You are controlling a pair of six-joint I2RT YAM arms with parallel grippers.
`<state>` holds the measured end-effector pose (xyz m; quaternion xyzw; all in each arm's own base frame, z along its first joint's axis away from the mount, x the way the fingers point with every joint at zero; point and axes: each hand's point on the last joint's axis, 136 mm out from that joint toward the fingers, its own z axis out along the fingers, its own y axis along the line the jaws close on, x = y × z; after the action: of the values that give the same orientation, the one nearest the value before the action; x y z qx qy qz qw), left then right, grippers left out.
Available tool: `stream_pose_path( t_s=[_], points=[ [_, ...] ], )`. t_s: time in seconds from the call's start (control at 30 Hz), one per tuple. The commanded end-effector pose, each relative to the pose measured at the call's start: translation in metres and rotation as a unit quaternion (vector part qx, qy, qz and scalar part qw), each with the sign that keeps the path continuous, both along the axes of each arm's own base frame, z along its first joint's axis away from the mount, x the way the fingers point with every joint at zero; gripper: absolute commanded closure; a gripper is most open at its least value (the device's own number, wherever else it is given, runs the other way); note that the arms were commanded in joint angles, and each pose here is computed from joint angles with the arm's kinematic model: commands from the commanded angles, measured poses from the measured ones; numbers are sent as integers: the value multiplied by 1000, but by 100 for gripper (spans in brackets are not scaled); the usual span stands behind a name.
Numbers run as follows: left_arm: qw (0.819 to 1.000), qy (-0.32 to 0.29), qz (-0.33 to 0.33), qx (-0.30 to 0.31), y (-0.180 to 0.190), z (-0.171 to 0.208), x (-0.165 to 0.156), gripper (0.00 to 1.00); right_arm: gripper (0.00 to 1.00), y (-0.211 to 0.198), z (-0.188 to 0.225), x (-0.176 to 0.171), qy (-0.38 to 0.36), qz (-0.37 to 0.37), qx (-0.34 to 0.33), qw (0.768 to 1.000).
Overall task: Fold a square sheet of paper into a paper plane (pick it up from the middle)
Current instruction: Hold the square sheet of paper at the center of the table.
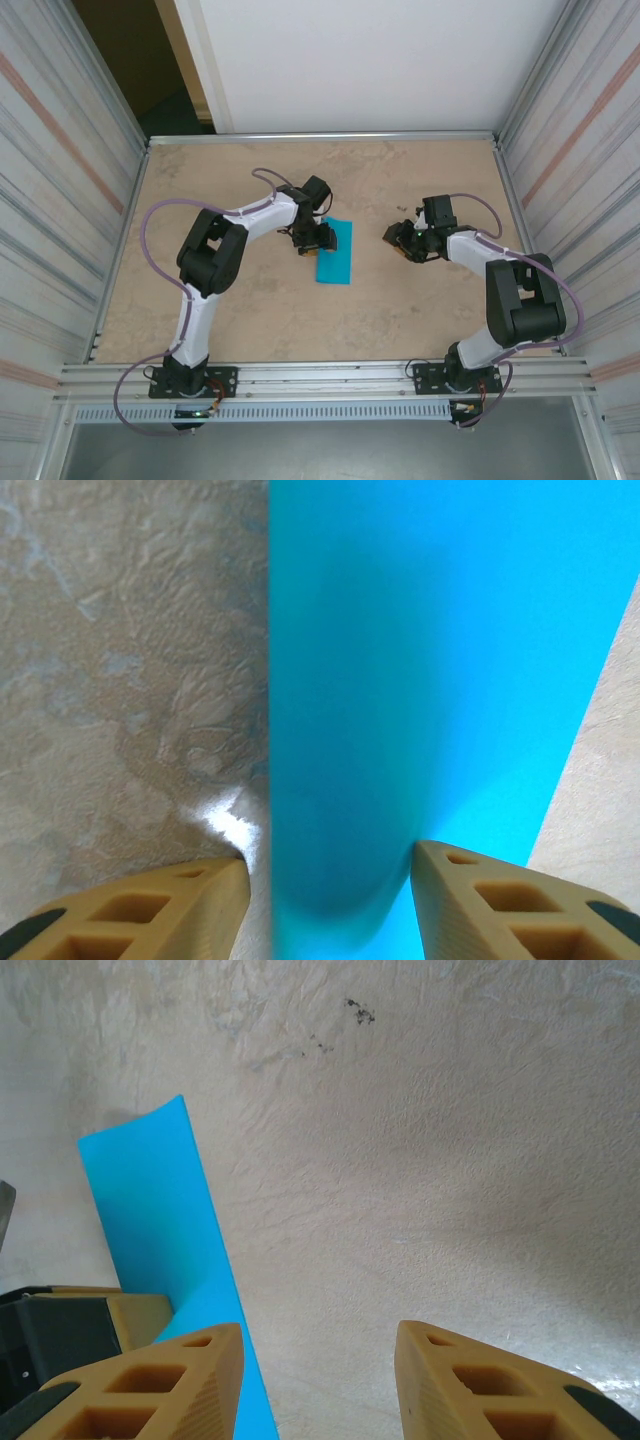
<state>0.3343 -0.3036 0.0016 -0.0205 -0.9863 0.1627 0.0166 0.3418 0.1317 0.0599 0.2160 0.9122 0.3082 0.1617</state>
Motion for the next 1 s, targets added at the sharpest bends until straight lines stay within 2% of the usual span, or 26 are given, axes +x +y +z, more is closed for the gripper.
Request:
stream_pose_path(
  t_s=[0.0,0.67,0.83,0.97],
  points=[
    [986,125,-48,101,27,-135,-81,49,56,7,-7,-7,4,23,1,1000],
    [985,129,-57,101,26,-140,-81,50,57,37,-5,-9,-1,68,20,997],
    [984,130,-62,101,27,-141,-82,50,59,61,2,-13,-9,119,46,992],
    [984,133,-63,104,27,-143,-84,50,63,83,3,-16,-10,154,54,987]
  ],
)
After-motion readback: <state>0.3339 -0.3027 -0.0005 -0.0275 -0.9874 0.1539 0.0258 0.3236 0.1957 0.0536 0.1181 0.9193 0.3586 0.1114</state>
